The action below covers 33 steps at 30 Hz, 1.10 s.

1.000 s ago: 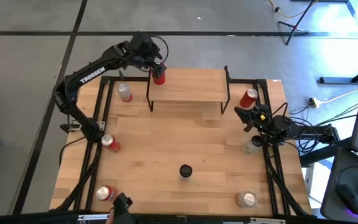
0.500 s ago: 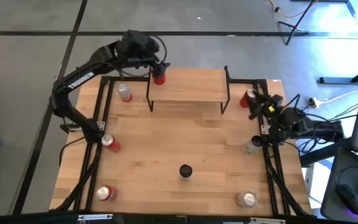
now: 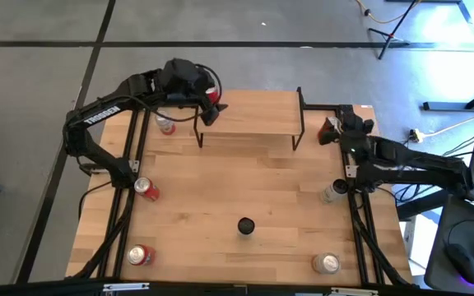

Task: Place canned beverage on shelf
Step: Put the red and black soda can on the shelf aligned with the other red and black soda can

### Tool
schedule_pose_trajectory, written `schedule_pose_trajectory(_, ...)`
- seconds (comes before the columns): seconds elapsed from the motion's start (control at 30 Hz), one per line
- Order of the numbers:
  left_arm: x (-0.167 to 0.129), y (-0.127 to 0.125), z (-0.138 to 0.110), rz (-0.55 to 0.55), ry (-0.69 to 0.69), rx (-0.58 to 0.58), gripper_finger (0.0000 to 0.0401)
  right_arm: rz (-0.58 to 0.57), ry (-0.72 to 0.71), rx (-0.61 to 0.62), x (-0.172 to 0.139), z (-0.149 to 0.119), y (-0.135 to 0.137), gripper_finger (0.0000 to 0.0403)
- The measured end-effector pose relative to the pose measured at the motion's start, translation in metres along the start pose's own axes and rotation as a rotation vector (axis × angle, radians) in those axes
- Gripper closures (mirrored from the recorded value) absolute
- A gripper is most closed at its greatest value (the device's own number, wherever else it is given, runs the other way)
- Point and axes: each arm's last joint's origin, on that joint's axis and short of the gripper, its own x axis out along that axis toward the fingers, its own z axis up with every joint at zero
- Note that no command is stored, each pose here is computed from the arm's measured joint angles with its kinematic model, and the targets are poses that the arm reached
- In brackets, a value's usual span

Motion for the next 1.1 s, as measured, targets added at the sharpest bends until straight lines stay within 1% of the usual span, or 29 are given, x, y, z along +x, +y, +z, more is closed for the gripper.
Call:
schedule_pose_trajectory(0.07,-0.001,-0.003,0.0,-0.018,0.0,0.012,0.0019,-0.011,0.076,0.022,0.01,-0.003,-0.001,0.0112)
schedule_pose_trajectory(0.2,-0.002,-0.009,-0.001,-0.036,0.001,0.036,0.0019,-0.054,0.18,0.079,0.027,-0.004,-0.007,0.0107)
schedule_pose_trajectory(0.37,-0.003,-0.015,-0.002,-0.054,0.003,0.051,0.0019,-0.109,0.261,0.141,0.044,-0.005,-0.017,0.0114)
schedule_pose_trajectory(0.47,-0.004,-0.019,-0.003,-0.065,0.008,0.083,0.0019,-0.139,0.295,0.16,0.051,-0.006,-0.022,0.012)
schedule_pose_trajectory(0.6,-0.005,-0.022,-0.004,-0.074,0.013,0.099,0.0019,-0.138,0.359,0.181,0.06,-0.008,-0.024,0.0122)
schedule_pose_trajectory(0.77,-0.005,-0.023,-0.004,-0.081,0.017,0.104,0.0019,-0.139,0.411,0.182,0.068,-0.012,-0.024,0.0122)
schedule_pose_trajectory(0.93,-0.005,-0.025,-0.004,-0.144,0.02,0.121,0.0019,-0.168,0.447,0.171,0.077,-0.018,-0.02,0.0123)
schedule_pose_trajectory(1.1,-0.005,-0.025,-0.004,-0.149,0.019,0.126,0.0019,-0.191,0.468,0.158,0.086,-0.025,-0.017,0.0123)
